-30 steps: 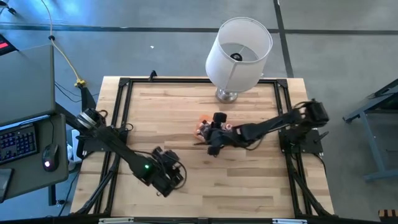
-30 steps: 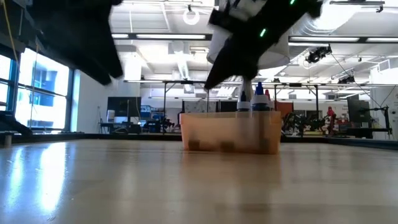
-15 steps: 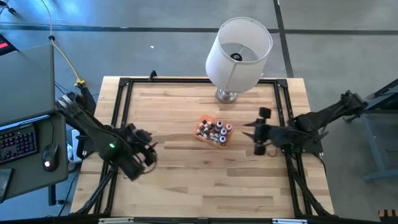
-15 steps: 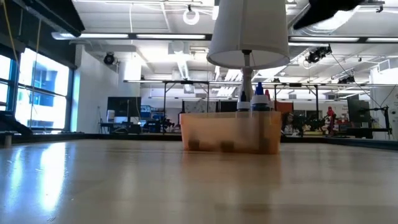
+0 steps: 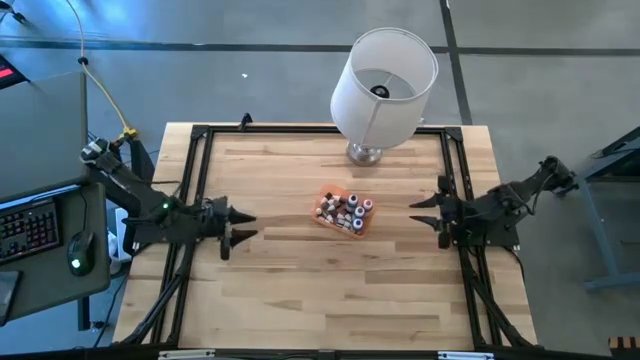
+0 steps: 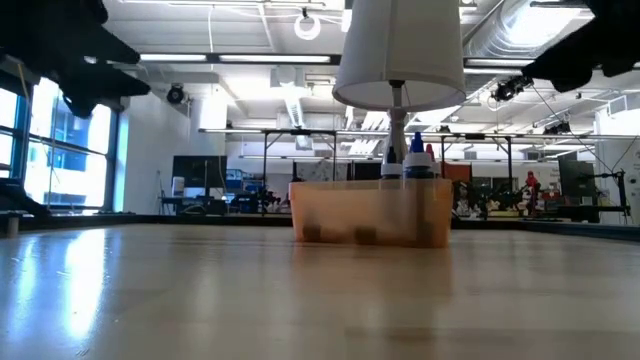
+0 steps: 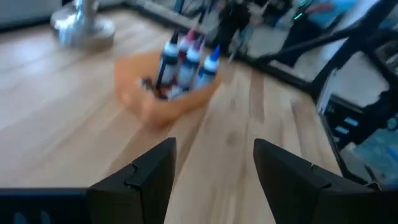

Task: Pick & Place food coloring
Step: Return to Home Position

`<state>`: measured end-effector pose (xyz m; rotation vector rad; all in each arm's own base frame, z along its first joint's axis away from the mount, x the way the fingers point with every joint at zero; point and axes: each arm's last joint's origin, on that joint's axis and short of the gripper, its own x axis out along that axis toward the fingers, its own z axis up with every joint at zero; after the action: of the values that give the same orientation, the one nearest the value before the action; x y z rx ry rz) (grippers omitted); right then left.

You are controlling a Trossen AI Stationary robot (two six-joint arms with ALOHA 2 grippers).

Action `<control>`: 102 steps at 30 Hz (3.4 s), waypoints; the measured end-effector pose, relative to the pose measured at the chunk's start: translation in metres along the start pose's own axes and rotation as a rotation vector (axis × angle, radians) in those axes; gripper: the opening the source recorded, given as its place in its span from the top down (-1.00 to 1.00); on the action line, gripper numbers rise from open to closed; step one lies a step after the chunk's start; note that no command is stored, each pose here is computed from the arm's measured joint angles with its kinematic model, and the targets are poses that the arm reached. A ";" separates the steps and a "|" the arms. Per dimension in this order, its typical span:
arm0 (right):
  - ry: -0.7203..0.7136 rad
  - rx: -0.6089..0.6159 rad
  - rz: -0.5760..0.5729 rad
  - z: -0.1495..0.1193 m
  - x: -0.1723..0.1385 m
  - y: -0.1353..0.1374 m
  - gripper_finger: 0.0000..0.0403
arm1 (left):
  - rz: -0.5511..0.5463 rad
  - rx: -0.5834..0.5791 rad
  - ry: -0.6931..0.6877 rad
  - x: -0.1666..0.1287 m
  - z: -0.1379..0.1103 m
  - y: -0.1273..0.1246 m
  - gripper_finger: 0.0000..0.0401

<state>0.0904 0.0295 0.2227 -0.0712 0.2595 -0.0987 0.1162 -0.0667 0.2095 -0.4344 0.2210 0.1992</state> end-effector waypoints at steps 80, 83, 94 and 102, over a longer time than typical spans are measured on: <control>-0.300 0.221 0.227 -0.026 -0.001 0.003 0.39 | 0.094 0.183 -0.111 0.017 -0.025 0.077 -0.07; -0.373 0.144 0.298 -0.036 0.005 0.009 0.39 | 0.094 0.183 -0.111 0.017 -0.025 0.077 -0.07; -0.323 0.023 0.346 -0.049 0.011 0.014 0.39 | 0.094 0.183 -0.111 0.017 -0.025 0.077 -0.07; -0.305 0.023 0.358 -0.050 0.012 0.015 0.39 | 0.094 0.183 -0.112 0.017 -0.025 0.077 -0.07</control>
<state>0.0901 0.0400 0.1701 -0.0151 -0.0358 0.2644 0.1105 -0.0071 0.1528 -0.2302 0.1486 0.2920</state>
